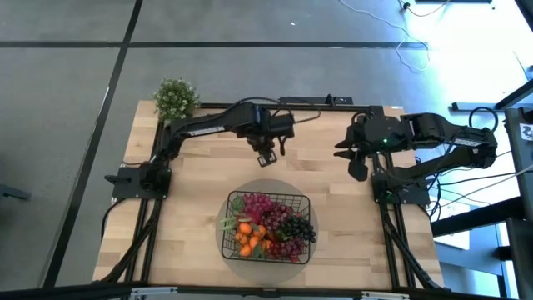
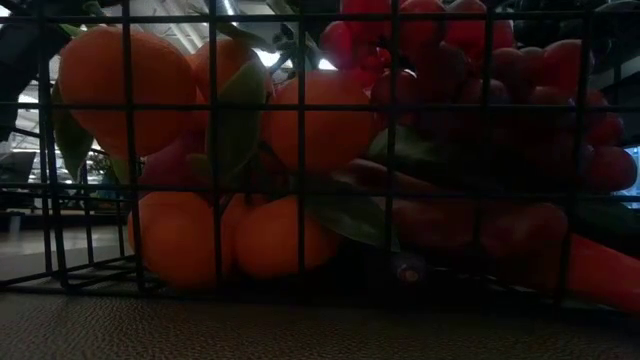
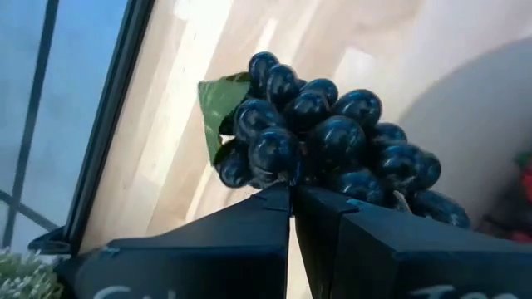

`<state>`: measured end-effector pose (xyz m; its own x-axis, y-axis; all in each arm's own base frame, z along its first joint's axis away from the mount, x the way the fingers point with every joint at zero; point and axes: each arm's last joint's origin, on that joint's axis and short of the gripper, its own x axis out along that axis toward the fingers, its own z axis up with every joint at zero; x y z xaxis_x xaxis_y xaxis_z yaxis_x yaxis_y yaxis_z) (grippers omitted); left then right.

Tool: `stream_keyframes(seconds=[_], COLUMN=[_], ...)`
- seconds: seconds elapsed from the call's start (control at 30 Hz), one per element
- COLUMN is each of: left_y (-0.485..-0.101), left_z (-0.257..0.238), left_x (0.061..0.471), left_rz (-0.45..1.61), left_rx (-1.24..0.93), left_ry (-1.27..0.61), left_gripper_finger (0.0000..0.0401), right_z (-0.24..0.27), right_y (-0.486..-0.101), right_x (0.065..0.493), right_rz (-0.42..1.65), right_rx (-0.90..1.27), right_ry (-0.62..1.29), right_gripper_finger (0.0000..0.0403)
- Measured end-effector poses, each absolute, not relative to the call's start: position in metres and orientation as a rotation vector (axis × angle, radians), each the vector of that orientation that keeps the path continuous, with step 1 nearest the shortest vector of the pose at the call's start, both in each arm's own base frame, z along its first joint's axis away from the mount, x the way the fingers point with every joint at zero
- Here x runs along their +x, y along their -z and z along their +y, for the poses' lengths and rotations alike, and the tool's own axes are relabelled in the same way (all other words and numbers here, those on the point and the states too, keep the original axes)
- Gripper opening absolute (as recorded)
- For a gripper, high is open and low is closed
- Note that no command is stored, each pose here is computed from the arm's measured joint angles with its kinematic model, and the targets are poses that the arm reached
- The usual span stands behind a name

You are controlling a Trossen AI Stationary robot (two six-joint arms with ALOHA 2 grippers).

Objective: Build produce basket
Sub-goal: Put the purple grapes into the black wire basket

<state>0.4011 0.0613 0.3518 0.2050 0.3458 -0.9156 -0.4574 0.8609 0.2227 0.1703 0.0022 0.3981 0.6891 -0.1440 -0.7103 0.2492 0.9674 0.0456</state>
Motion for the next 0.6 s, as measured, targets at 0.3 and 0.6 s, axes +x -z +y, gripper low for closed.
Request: stream_keyframes(seconds=[0.3, 0.6], left_y=[-0.4, -0.407], left_z=[-0.007, -0.087], left_x=[0.37, 0.355], left_rz=[1.103, 1.049], left_rx=[-0.048, 0.099], left_ry=[-0.423, -0.281], left_gripper_finger=[0.0, 0.0], right_z=[0.002, 0.003], right_y=[-0.4, -0.4], right_x=[0.166, 0.167], right_rz=[0.761, 0.763], right_rx=[0.169, 0.202], right_ry=[0.229, 0.193], right_gripper_finger=[0.01, 0.01])
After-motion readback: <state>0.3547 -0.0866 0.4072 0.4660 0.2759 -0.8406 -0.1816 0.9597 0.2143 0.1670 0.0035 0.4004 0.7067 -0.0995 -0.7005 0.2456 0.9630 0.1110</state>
